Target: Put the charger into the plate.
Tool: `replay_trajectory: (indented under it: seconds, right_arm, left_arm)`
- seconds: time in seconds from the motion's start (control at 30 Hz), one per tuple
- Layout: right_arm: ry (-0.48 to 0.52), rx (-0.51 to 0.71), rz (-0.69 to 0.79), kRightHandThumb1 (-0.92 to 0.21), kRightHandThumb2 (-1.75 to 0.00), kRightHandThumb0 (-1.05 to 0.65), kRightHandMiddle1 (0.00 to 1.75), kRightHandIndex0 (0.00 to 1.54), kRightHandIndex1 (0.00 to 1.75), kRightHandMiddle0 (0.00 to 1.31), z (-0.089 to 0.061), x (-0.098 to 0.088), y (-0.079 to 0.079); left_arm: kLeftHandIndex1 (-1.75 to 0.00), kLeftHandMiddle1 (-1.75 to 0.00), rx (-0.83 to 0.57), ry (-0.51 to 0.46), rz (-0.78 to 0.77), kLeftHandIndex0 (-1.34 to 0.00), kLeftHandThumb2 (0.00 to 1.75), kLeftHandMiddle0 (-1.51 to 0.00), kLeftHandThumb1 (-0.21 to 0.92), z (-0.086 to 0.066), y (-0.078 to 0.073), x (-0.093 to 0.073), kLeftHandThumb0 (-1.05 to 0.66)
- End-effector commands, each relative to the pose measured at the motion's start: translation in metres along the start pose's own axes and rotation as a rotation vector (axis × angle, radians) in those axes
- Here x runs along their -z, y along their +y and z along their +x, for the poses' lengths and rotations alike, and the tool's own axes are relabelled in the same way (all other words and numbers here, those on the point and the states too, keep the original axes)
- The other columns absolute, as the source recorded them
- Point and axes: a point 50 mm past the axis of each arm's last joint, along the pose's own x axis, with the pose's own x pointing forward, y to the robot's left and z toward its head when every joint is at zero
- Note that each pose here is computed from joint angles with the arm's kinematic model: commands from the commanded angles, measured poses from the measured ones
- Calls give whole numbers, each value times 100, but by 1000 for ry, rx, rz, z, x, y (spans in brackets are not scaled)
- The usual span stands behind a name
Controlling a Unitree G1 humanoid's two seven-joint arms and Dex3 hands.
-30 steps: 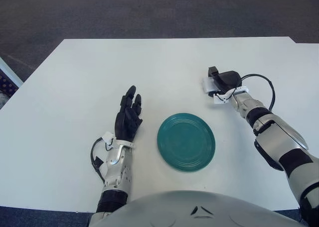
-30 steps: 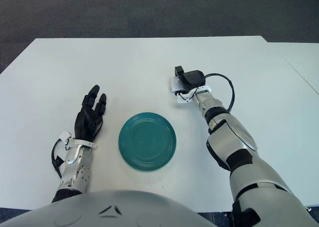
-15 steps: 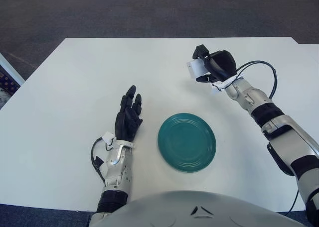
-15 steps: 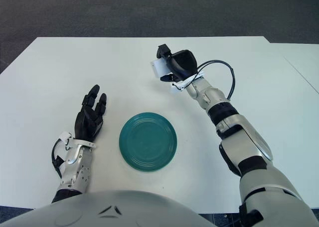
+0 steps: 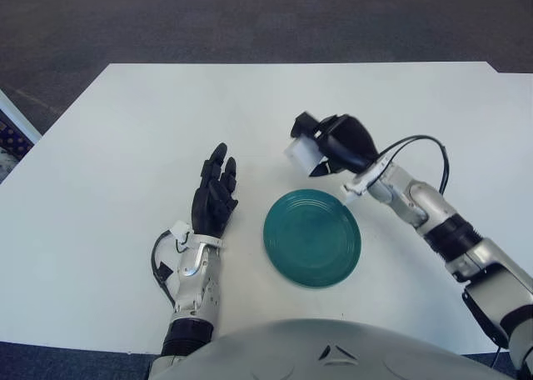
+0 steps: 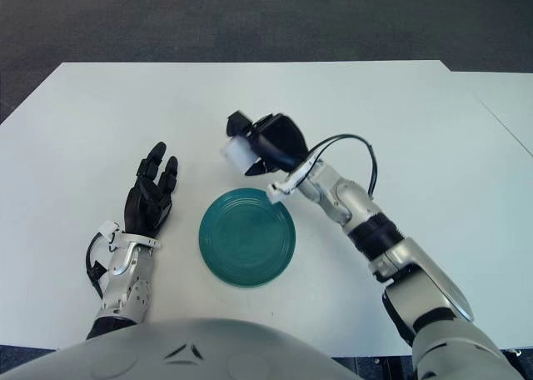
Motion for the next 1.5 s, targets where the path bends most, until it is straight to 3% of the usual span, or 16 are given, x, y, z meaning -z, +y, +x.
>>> replay_trajectory:
  seconds: [0.0, 0.13, 0.27, 0.67, 1.47]
  right_arm:
    - [-41, -22, -24, -31, -132, -48, 175, 121, 175, 62, -7, -10, -3]
    - [-48, -46, -13, -29, -134, -49, 175, 121, 175, 63, -17, -15, 5]
    - [-67, -149, 8, -25, -139, -50, 175, 122, 175, 66, -26, -24, 17]
    - [-142, -380, 57, -21, -145, -52, 175, 124, 175, 70, -40, -39, 28]
    - [-147, -439, 84, -24, -140, -51, 175, 124, 175, 68, -51, -37, 41]
  left_arm:
    - [-40, 0, -58, 121, -42, 0, 95, -13, 92, -22, 7, 23, -101]
    - [-35, 0, -69, 127, -60, 0, 95, -11, 92, -24, 7, 23, -101]
    - [-33, 0, -49, 107, -52, 0, 94, -10, 92, -25, 6, 21, -101]
    - [-40, -1, -47, 116, -51, 0, 96, -12, 92, -24, 3, 18, -102]
    - [-44, 0, -43, 113, -57, 0, 96, -14, 92, -24, 3, 16, -102]
